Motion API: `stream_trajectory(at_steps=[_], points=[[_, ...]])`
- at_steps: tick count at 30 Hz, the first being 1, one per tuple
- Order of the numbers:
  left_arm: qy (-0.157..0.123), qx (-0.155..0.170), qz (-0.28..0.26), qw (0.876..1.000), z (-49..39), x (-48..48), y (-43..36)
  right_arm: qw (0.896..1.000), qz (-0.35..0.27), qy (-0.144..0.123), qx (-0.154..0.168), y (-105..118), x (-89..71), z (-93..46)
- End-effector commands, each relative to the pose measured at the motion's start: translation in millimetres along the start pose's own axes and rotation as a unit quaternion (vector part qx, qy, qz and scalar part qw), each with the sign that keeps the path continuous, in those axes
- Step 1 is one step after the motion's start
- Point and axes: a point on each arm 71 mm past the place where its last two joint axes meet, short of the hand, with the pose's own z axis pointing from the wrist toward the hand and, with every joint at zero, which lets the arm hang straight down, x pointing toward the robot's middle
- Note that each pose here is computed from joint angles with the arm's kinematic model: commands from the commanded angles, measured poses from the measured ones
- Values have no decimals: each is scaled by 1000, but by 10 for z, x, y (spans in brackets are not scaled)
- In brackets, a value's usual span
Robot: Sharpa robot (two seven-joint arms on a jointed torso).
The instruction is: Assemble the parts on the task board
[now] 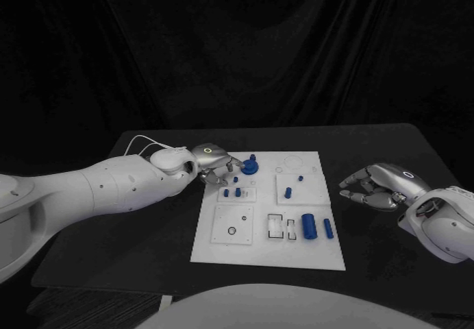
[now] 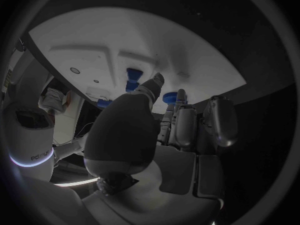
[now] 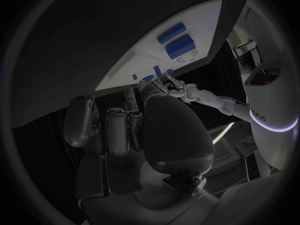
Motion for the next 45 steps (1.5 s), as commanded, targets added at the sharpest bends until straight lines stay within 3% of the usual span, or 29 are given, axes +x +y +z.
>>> stream_trajectory(at_steps=[1,5,9,13,18,19,20,25,28,29,30,32,34,37,41,45], points=[[-45,-9,8,999,-84,-57,56,1000,1,-15,0,0,-26,-34],[-83,-19,-12,996,-215,-154,165,1000,-1,-29,-2,11,-112,-49],[-126,-35,-80,988,-400,-374,372,999,-7,-49,-9,66,-317,14],[-154,-40,-139,978,-537,-568,523,998,-13,-60,-15,123,-491,75],[-188,-21,-257,948,-682,-713,619,998,-20,-61,-21,216,-664,167],[-203,-8,-315,927,-705,-746,623,998,-21,-58,-22,251,-695,201],[-207,-4,-332,920,-711,-756,621,998,-22,-56,-23,262,-702,211],[-242,38,-495,834,-723,-828,538,998,-59,-21,-22,346,-696,332],[-235,63,-567,787,-688,-835,443,996,-92,13,-17,366,-648,414],[-227,79,-602,762,-667,-831,382,994,-106,30,-15,373,-621,454],[-222,91,-623,745,-657,-825,336,993,-113,39,-14,379,-602,480],[-216,107,-649,721,-653,-811,256,991,-122,51,-14,391,-569,518],[-213,123,-669,701,-656,-799,171,990,-127,59,-17,402,-526,552],[-208,139,-687,682,-651,-791,69,989,-129,65,-23,398,-449,581],[-205,147,-697,671,-646,-783,5,989,-129,69,-33,387,-350,616],[-206,148,-701,667,-658,-769,0,988,-128,76,-38,386,-254,665]])
